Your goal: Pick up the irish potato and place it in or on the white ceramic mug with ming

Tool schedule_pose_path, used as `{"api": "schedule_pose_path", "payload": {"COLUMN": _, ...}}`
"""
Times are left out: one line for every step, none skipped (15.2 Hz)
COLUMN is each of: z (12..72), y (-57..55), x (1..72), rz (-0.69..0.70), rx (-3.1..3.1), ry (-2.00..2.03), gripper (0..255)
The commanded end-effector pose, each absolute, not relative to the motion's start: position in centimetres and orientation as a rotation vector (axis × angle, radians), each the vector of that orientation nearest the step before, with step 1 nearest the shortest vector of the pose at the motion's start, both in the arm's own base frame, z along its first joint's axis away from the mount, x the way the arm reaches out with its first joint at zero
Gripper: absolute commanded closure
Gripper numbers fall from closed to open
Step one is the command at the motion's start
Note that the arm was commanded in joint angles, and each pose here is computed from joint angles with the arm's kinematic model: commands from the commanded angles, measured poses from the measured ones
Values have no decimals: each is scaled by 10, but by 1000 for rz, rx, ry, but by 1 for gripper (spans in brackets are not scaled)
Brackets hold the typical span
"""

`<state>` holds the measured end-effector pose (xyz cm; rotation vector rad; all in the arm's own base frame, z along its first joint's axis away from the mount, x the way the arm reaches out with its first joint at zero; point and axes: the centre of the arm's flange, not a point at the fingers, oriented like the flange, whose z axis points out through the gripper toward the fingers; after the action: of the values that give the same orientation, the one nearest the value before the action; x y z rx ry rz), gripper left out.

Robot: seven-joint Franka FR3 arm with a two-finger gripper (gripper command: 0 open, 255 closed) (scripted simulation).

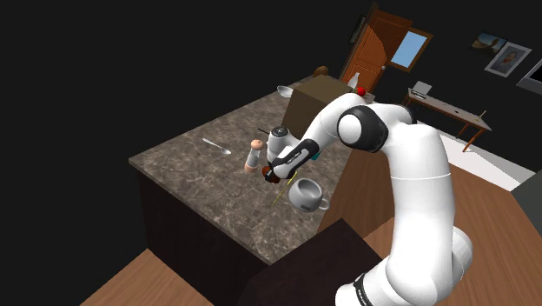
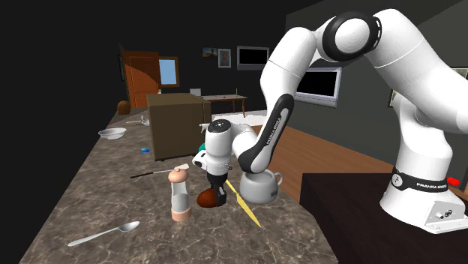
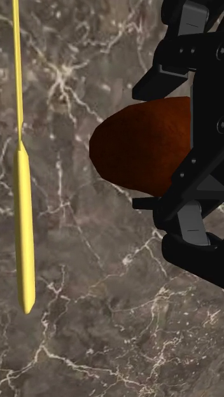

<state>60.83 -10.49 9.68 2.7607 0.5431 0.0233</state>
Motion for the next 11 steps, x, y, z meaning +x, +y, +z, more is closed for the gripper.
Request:
{"api": "schedule_pose_path", "payload": {"z": 102, "y": -105, "x": 608, "rz": 23, "rx": 2761, "ry": 544, "gripper": 255}}
{"api": "schedule_pose_path", "payload": {"z": 107, "y": -105, "x": 608, "rz": 23, "rx": 2761, "ry": 544, "gripper": 255}}
{"api": "schedule_pose_path", "payload": {"z": 112, "y": -105, "x": 608, "rz": 23, "rx": 2761, "ry": 544, "gripper": 255}}
{"api": "schedule_pose_path", "payload": {"z": 118, "y": -105, "x": 608, "rz": 23, "rx": 2761, "ry": 544, "gripper": 255}}
{"api": "schedule_pose_path", "payload": {"z": 123, "y": -105, "x": 608, "rz": 23, "rx": 2761, "ry": 544, "gripper": 255}}
{"api": "schedule_pose_path", "payload": {"z": 128, "y": -105, "x": 608, "rz": 23, "rx": 2761, "ry": 544, "gripper": 255}}
{"api": "schedule_pose_path", "payload": {"z": 133, "y": -105, "x": 608, "rz": 23, "rx": 2761, "ry": 544, "gripper": 255}}
{"api": "schedule_pose_path", "payload": {"z": 139, "y": -105, "x": 608, "rz": 23, "rx": 2761, "ry": 544, "gripper": 255}}
{"api": "schedule_pose_path", "payload": {"z": 144, "y": -105, "x": 608, "rz": 23, "rx": 2761, "ry": 544, "gripper": 255}}
{"api": "schedule_pose_path", "payload": {"z": 149, "y": -105, "x": 608, "rz": 23, "rx": 2761, "ry": 544, "gripper": 255}}
{"api": "schedule_pose_path", "payload": {"z": 155, "y": -105, "x": 608, "rz": 23, "rx": 2761, "ry": 544, "gripper": 255}}
